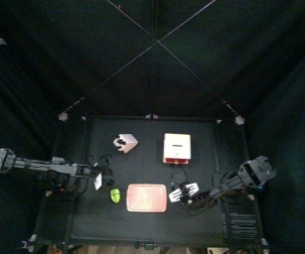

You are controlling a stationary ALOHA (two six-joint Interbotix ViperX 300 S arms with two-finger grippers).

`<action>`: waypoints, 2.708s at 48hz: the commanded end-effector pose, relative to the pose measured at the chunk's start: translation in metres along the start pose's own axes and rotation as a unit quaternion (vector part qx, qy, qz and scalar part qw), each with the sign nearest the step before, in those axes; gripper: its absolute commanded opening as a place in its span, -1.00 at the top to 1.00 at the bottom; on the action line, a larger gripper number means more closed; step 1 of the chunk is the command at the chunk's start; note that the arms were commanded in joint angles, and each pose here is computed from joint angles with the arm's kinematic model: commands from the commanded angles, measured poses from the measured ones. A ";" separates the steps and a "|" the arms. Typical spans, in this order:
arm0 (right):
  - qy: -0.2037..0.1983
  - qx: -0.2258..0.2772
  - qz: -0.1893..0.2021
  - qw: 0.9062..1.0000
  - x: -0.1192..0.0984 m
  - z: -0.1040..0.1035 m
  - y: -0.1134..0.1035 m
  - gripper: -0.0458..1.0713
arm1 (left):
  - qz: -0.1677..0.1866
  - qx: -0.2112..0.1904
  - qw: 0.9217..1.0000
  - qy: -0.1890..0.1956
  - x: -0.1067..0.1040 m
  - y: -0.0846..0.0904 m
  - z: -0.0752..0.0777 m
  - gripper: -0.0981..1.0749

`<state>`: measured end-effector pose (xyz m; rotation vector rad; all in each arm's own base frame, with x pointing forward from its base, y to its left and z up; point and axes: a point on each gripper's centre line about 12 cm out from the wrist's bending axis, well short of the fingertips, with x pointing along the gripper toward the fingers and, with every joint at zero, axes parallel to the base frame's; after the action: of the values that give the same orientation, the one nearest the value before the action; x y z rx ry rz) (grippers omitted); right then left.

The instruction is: Grab starfruit

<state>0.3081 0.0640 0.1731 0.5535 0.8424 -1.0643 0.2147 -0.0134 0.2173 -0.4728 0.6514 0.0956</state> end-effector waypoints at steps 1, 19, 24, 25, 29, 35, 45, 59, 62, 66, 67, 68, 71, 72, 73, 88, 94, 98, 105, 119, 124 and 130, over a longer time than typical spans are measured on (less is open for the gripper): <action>-0.006 0.014 0.027 1.000 -0.016 0.016 -0.005 -0.69 | -0.014 -0.035 0.999 0.009 -0.006 -0.011 0.012 -0.64; 0.013 0.028 0.009 0.999 -0.010 0.007 -0.027 -0.69 | 0.029 -0.110 0.978 0.175 -0.016 -0.025 0.007 -0.64; 0.018 0.029 0.007 0.999 -0.011 0.003 -0.029 -0.69 | 0.078 -0.142 0.963 0.214 -0.013 -0.019 -0.001 -0.64; 0.018 0.029 0.007 0.999 -0.011 0.002 -0.030 -0.69 | 0.090 -0.151 0.959 0.221 -0.013 -0.017 -0.003 -0.64; 0.019 0.030 0.008 0.999 -0.011 0.000 -0.030 -0.69 | 0.147 -0.178 0.942 0.245 -0.012 -0.010 -0.012 -0.64; 0.019 0.029 0.008 0.999 -0.012 0.000 -0.030 -0.69 | 0.197 -0.198 0.929 0.243 -0.013 -0.006 -0.020 -0.64; 0.019 0.029 0.008 0.999 -0.012 -0.001 -0.030 -0.69 | 0.235 -0.236 0.922 0.198 -0.007 -0.012 -0.030 -0.64; 0.019 0.023 0.006 1.000 -0.011 -0.001 -0.031 -0.69 | 0.246 -0.293 0.915 0.124 0.015 -0.033 -0.038 -0.66; 0.019 0.020 0.008 1.000 -0.012 -0.001 -0.031 -0.69 | 0.240 -0.301 0.915 0.120 0.021 -0.037 -0.043 -0.67; 0.019 0.021 0.010 1.000 -0.013 -0.001 -0.031 -0.69 | 0.234 -0.303 0.917 0.114 0.030 -0.039 -0.047 -0.68; 0.019 0.020 0.009 1.000 -0.013 -0.001 -0.032 -0.69 | 0.233 -0.305 0.916 0.114 0.033 -0.039 -0.048 -0.68; 0.019 0.020 0.009 1.000 -0.013 -0.001 -0.032 -0.69 | 0.234 -0.307 0.916 0.114 0.035 -0.038 -0.049 -0.68; 0.019 0.018 0.008 1.000 -0.012 -0.002 -0.032 -0.69 | 0.230 -0.310 0.915 0.117 0.042 -0.039 -0.054 -0.68; 0.019 0.018 0.009 1.000 -0.013 -0.002 -0.032 -0.69 | 0.229 -0.312 0.914 0.118 0.044 -0.039 -0.055 -0.69; 0.019 0.017 0.009 1.000 -0.013 -0.003 -0.033 -0.69 | 0.226 -0.314 0.914 0.120 0.047 -0.040 -0.057 -0.69; 0.020 0.016 0.009 1.000 -0.013 -0.003 -0.034 -0.69 | 0.261 -0.338 0.894 0.137 0.066 -0.028 -0.078 -0.69; 0.020 0.018 0.009 1.000 -0.013 -0.003 -0.034 -0.69 | 0.256 -0.346 0.892 0.141 0.069 -0.026 -0.083 -0.68; 0.020 0.018 0.008 1.000 -0.012 -0.004 -0.034 -0.69 | 0.239 -0.354 0.893 0.141 0.072 -0.026 -0.084 -0.68; 0.020 0.019 0.007 1.000 -0.012 -0.003 -0.034 -0.69 | 0.223 -0.364 0.893 0.140 0.077 -0.023 -0.085 -0.68; 0.020 0.018 0.007 1.000 -0.012 -0.003 -0.034 -0.69 | 0.218 -0.373 0.891 0.140 0.084 -0.018 -0.087 -0.66; 0.020 0.018 0.008 1.000 -0.012 -0.004 -0.034 -0.69 | 0.217 -0.373 0.891 0.141 0.084 -0.018 -0.087 -0.64; 0.020 0.019 0.007 1.000 -0.012 -0.004 -0.034 -0.69 | 0.217 -0.373 0.891 0.141 0.084 -0.018 -0.087 -0.58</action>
<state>0.2722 0.0594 0.1706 0.5847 0.8774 -1.0763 0.2335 -0.0732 0.1108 -1.0851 1.0047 0.7392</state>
